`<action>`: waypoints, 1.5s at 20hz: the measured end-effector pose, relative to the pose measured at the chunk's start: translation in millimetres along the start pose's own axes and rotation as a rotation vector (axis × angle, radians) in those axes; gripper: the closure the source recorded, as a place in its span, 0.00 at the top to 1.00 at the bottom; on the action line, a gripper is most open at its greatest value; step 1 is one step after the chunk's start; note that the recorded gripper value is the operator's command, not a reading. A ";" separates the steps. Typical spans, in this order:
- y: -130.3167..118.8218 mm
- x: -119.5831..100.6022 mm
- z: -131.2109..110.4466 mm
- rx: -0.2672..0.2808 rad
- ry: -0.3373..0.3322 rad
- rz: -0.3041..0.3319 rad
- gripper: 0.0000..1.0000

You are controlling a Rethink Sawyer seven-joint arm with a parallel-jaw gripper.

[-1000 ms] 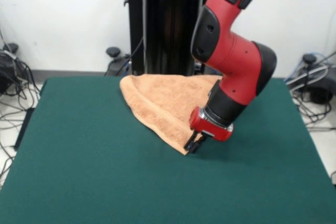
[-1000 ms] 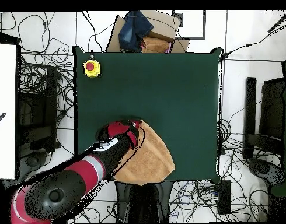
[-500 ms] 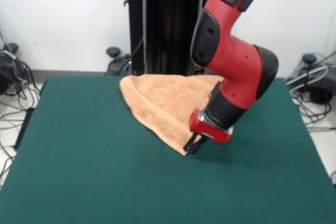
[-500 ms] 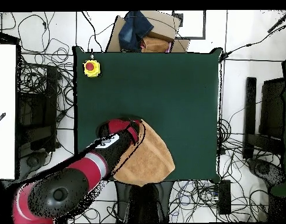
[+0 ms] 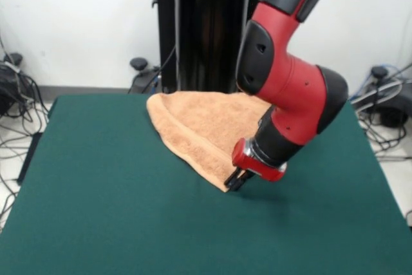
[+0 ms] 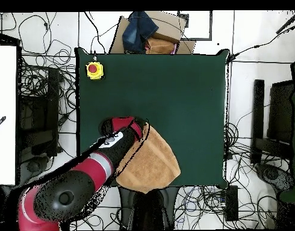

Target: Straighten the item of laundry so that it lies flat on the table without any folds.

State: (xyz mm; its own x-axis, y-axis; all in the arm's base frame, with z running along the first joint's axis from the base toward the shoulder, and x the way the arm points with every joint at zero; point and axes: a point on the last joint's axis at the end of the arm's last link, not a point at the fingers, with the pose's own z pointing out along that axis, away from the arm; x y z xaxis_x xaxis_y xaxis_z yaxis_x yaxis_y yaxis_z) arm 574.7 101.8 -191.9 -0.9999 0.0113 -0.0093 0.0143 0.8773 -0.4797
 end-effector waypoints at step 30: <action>4.3 -36.4 3.0 0.041 0.164 -0.104 0.00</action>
State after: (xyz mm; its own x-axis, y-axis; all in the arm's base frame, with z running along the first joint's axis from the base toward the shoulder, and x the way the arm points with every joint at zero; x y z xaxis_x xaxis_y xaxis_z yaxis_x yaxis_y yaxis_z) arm 611.2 103.7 -196.3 -0.9830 0.0025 0.1834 -0.0922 0.8576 -0.5060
